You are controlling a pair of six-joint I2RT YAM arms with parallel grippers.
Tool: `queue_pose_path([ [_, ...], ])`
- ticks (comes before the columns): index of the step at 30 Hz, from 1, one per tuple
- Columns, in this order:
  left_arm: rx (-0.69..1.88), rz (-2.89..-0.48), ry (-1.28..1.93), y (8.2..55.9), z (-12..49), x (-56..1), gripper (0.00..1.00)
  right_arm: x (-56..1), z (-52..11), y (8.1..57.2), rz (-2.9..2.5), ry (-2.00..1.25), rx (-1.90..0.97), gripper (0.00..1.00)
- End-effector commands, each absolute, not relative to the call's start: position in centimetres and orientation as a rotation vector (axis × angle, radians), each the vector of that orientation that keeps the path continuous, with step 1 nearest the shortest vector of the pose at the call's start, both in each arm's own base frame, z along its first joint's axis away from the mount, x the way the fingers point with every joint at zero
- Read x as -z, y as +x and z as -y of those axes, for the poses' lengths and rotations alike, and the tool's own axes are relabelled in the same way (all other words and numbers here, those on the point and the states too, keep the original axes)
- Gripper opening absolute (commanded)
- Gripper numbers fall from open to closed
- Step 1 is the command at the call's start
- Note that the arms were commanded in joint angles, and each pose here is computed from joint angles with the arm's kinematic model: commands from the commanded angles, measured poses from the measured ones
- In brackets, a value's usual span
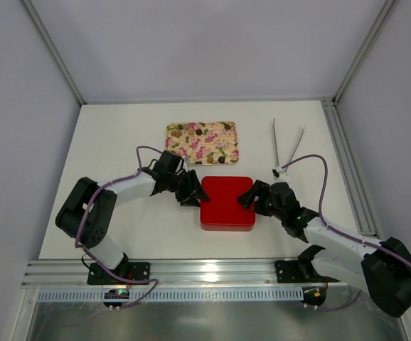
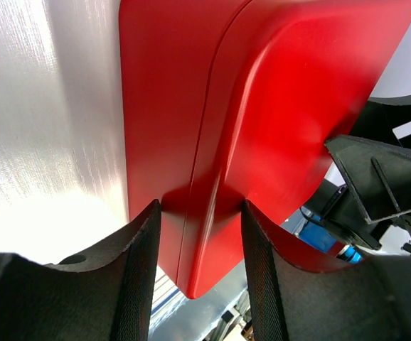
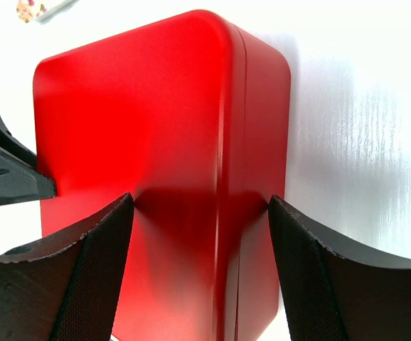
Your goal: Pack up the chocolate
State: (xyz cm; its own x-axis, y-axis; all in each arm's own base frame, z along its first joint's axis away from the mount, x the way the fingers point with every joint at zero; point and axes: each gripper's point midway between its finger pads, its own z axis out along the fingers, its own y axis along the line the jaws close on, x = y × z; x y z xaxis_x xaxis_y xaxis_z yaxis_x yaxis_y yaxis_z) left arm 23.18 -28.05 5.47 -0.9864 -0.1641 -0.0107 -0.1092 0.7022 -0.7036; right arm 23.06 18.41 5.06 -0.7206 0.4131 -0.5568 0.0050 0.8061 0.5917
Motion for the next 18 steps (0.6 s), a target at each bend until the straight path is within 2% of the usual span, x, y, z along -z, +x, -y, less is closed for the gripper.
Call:
queue_pose_path([
  [1,0.735,-3.054,-0.300,19.2,24.1,2.0,0.45,1.2,-17.7,15.7,-2.613,0.268,-0.740,0.64],
  [6,0.723,-3.055,-0.296,19.3,24.0,2.0,0.47,1.7,-17.4,14.8,-2.621,0.296,-0.760,0.61],
  [9,0.715,-3.062,-0.297,19.2,23.9,2.1,0.48,1.7,-17.4,14.2,-2.629,0.299,-0.787,0.55],
  [18,0.682,-3.068,-0.277,19.4,23.7,1.8,0.48,1.4,-18.0,13.2,-2.623,0.297,-0.816,0.46],
])
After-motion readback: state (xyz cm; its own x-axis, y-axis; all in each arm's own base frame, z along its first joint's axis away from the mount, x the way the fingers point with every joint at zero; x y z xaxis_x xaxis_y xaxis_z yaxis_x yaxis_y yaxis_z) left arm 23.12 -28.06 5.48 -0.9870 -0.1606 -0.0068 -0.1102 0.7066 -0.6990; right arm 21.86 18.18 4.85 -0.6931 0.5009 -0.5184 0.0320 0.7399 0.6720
